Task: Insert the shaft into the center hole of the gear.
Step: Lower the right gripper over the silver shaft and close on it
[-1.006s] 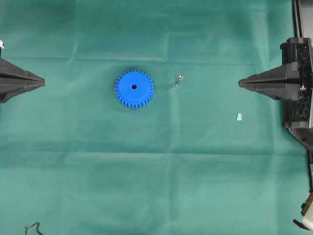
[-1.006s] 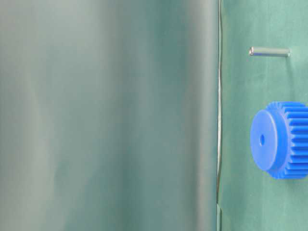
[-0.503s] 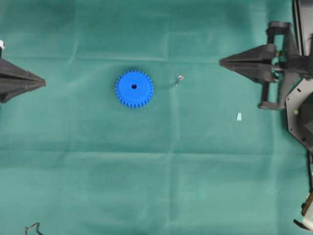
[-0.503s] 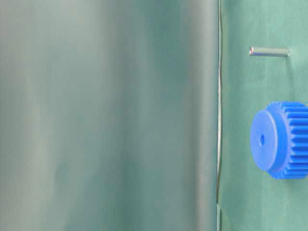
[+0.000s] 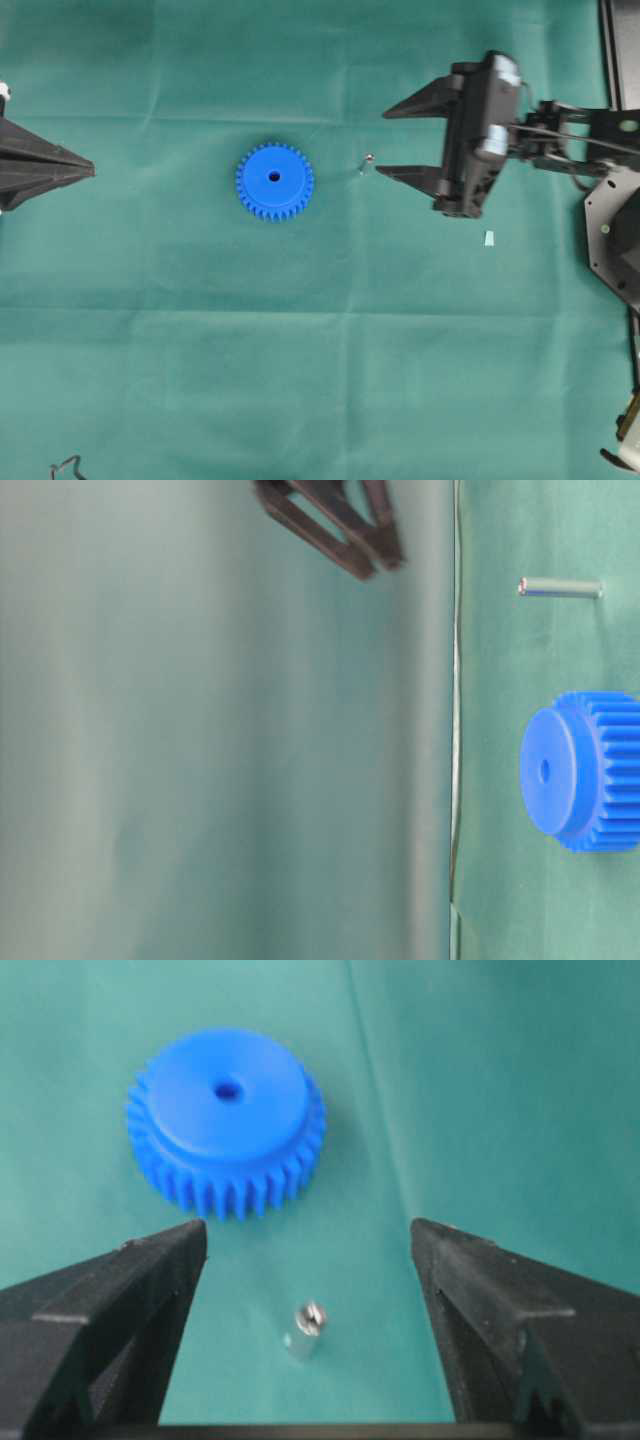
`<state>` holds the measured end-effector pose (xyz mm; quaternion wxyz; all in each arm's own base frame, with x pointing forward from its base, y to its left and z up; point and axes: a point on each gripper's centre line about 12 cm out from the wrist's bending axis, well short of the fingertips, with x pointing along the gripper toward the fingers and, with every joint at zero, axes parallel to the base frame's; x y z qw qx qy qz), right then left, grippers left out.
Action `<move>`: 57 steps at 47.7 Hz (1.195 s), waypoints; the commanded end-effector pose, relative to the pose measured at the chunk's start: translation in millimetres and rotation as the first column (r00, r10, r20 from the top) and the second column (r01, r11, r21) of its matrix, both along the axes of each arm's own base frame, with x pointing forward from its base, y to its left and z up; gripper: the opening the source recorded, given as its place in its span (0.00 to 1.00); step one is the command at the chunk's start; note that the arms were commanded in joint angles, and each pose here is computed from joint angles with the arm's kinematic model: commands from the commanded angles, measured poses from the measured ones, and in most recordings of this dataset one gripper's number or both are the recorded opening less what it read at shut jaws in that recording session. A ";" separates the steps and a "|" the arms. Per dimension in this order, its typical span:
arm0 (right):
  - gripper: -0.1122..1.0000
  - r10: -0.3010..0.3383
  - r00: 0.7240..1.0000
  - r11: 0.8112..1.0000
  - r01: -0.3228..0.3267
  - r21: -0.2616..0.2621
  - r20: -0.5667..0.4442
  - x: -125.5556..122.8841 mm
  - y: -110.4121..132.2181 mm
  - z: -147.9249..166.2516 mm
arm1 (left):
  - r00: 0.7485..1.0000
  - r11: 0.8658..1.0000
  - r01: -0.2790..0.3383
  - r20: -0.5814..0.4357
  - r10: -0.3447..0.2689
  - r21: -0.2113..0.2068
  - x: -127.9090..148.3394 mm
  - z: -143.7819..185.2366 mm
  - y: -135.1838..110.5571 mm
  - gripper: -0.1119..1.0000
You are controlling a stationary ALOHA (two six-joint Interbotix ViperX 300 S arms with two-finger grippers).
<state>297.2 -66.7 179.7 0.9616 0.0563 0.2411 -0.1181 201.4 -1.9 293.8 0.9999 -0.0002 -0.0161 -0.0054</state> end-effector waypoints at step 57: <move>0.31 -0.049 0.990 0.997 0.057 0.058 -0.129 23.2 -10.6 -61.1 | 1.000 1.000 0.002 -0.003 -0.002 0.000 2.6 5.8 -0.3 0.10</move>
